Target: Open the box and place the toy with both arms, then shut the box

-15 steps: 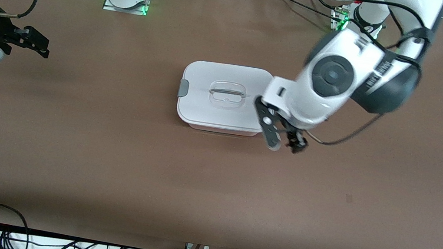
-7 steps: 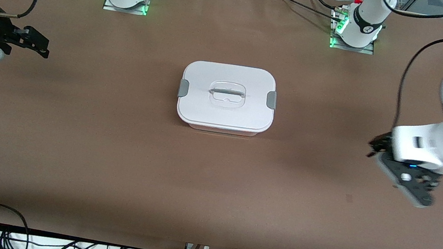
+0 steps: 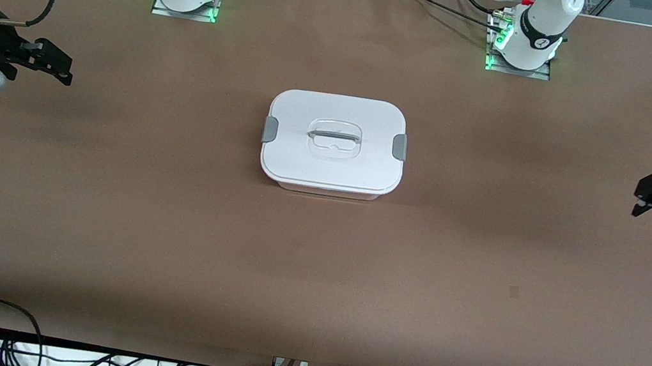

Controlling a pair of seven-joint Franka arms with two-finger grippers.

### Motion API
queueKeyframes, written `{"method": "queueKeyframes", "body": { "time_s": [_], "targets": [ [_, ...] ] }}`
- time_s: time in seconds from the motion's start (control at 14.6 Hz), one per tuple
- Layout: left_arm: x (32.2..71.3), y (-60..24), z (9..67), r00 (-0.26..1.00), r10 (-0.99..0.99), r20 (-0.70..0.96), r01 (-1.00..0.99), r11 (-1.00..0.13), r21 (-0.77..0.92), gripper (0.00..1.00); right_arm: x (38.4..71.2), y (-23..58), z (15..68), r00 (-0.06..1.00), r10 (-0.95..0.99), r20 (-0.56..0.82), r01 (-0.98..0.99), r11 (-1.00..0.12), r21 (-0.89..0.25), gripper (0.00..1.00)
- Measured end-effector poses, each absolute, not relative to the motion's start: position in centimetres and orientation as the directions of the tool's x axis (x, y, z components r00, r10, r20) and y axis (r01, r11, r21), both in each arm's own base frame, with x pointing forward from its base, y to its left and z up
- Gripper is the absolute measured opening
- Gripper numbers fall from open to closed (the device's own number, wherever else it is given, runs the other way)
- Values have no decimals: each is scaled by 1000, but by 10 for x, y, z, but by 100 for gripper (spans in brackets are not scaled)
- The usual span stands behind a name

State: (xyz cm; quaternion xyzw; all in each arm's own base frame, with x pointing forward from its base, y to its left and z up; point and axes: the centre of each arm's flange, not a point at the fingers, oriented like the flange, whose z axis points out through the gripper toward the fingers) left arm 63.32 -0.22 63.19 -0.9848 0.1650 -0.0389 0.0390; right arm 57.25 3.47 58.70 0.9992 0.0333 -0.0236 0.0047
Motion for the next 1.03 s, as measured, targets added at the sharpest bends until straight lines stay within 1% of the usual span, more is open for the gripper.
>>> {"method": "queueKeyframes", "body": {
  "time_s": [0.21, 0.34, 0.55, 1.03],
  "targets": [
    [615, 10, 629, 992, -122, 27, -121, -992, -23, 100, 573, 34, 587, 997, 65, -48, 66, -998, 8, 100],
    [605, 11, 629, 999, -50, 2, -50, -999, -17, 100, 573, 34, 587, 997, 65, -48, 65, -998, 8, 100],
    [600, 11, 629, 999, -41, -8, -41, -999, -17, 100, 573, 34, 587, 997, 65, -48, 65, -998, 8, 100],
    [603, 13, 609, 999, -29, -46, -29, -999, -16, 100, 573, 34, 587, 997, 65, -48, 65, -998, 8, 100]
  ]
}}
